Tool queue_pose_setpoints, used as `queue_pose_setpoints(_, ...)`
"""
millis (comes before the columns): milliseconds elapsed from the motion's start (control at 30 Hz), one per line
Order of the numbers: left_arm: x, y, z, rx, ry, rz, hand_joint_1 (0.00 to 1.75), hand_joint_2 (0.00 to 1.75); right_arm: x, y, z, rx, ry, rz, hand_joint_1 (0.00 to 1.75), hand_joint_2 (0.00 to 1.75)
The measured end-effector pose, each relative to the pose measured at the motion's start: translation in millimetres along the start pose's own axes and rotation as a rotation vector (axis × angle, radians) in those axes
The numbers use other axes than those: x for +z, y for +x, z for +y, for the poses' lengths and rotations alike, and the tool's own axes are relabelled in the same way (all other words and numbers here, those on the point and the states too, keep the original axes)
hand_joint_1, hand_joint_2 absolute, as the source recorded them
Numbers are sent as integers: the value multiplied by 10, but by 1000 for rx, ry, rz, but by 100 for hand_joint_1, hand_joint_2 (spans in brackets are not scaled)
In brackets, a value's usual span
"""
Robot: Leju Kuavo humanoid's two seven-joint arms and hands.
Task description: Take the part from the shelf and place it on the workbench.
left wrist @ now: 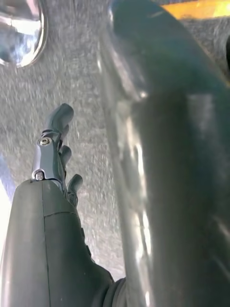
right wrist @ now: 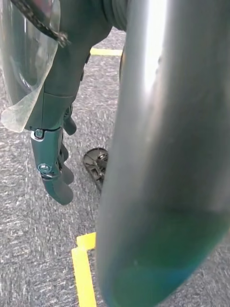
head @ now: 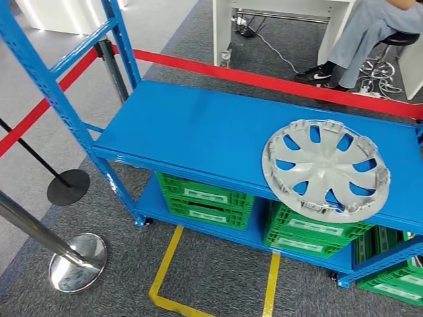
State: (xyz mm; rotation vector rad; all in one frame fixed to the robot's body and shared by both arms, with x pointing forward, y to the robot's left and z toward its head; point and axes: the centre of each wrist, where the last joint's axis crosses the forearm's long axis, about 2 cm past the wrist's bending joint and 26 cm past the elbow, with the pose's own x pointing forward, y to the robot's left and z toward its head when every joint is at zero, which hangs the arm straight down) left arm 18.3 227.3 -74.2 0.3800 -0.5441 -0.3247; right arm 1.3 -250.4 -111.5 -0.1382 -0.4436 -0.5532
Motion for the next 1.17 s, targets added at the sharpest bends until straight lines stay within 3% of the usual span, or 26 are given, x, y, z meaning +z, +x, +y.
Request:
queue_pose_setpoints(267,-204,-33,-41,71,26,19,0,0,-17,36,13,39,28,-3,0,0)
queue_pose_setpoints(767,-257,28,-143,86,-1,58,0,0,-46,91,-26,174,8,-19,0,0)
queue_pose_setpoints(800,-259,25,-140,87,0,60,0,44,-46,93,-25,178,10,-19,0,0)
queue_pose_setpoints(900,-259,11,-137,95,1,71,0,175,-44,86,-32,192,6,-15,0,131)
queue_pose_setpoints(933,-261,9,-135,96,2,75,0,175,-44,87,-32,196,4,-14,0,175)
queue_pose_setpoints(1167,-268,-9,-118,138,1,122,0,175,-36,67,-28,182,23,35,0,175)
